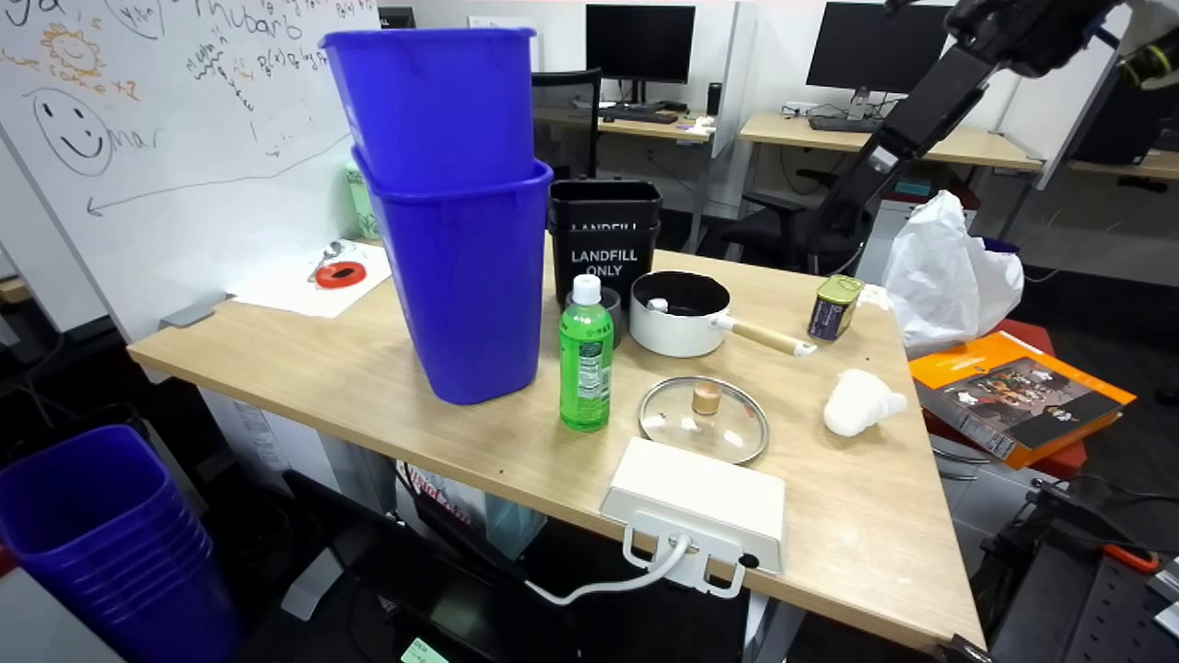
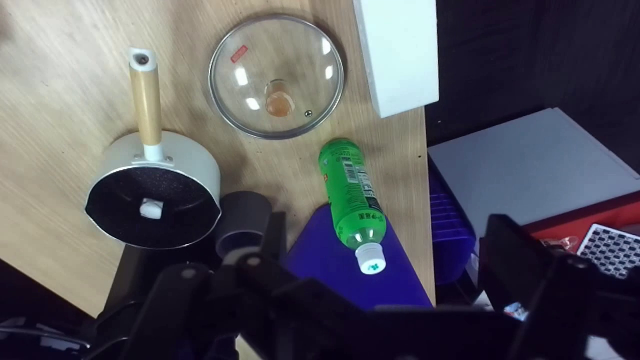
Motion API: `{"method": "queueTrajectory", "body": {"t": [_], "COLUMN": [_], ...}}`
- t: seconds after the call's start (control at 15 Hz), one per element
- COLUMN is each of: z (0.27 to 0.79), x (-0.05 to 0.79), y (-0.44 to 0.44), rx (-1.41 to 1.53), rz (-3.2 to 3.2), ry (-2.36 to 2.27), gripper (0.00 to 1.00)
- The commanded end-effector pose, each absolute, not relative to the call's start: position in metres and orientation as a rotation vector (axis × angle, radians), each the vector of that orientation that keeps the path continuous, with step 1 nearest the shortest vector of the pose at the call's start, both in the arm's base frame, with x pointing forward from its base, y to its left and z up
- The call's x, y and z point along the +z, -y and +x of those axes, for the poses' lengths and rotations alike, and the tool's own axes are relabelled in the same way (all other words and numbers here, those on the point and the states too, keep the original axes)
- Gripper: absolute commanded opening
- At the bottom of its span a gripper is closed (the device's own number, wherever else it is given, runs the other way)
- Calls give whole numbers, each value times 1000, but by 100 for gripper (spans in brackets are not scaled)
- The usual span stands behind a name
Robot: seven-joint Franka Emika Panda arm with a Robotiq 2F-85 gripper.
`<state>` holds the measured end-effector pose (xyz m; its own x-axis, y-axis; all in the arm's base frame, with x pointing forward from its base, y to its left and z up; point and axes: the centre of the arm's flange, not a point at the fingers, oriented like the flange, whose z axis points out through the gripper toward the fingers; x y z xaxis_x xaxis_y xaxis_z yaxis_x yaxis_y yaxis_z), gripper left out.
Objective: Move the green bottle to the right
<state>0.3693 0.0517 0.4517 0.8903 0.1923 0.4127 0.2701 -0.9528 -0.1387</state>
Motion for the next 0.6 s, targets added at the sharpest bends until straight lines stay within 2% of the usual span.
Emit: {"method": "queueTrajectory", "body": {"t": [0.0,0.53], "z": [404,461], "x": [433,383], "y": [-59,-126], "rx": [-638,-839], "rz": [-2847,-2743], "ry": [496,624], "gripper": [100,100]}}
